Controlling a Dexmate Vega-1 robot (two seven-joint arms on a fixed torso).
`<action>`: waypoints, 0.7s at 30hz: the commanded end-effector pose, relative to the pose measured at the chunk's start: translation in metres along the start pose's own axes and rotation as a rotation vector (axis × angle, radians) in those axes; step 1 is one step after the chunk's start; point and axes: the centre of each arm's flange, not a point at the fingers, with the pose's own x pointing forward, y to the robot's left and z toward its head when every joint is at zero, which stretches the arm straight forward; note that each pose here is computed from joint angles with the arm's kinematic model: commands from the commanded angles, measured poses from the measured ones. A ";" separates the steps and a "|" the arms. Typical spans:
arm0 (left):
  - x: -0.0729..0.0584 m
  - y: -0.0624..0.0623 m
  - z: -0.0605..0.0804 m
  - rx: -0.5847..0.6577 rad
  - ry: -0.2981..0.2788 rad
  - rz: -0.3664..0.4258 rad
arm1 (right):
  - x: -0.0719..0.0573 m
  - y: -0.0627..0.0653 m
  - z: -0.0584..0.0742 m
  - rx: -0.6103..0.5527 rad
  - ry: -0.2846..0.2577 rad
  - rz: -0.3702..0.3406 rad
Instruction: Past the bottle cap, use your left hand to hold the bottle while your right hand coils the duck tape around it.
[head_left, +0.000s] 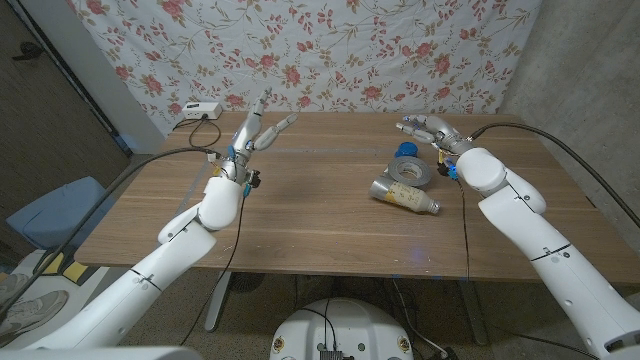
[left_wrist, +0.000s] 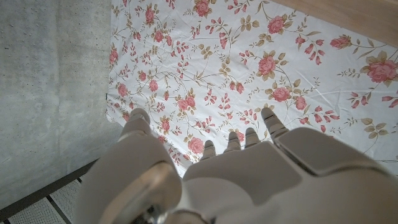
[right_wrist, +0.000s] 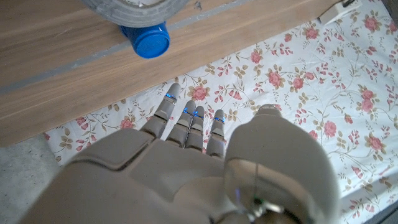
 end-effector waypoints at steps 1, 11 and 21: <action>-0.003 0.005 -0.016 -0.114 0.011 -0.020 | 0.003 0.001 -0.005 0.254 -0.124 -0.094; -0.006 0.006 -0.039 -0.342 0.010 -0.066 | 0.006 0.006 -0.016 0.452 -0.186 -0.119; -0.008 0.003 -0.049 -0.477 0.007 -0.106 | 0.000 0.006 -0.042 0.718 -0.240 -0.178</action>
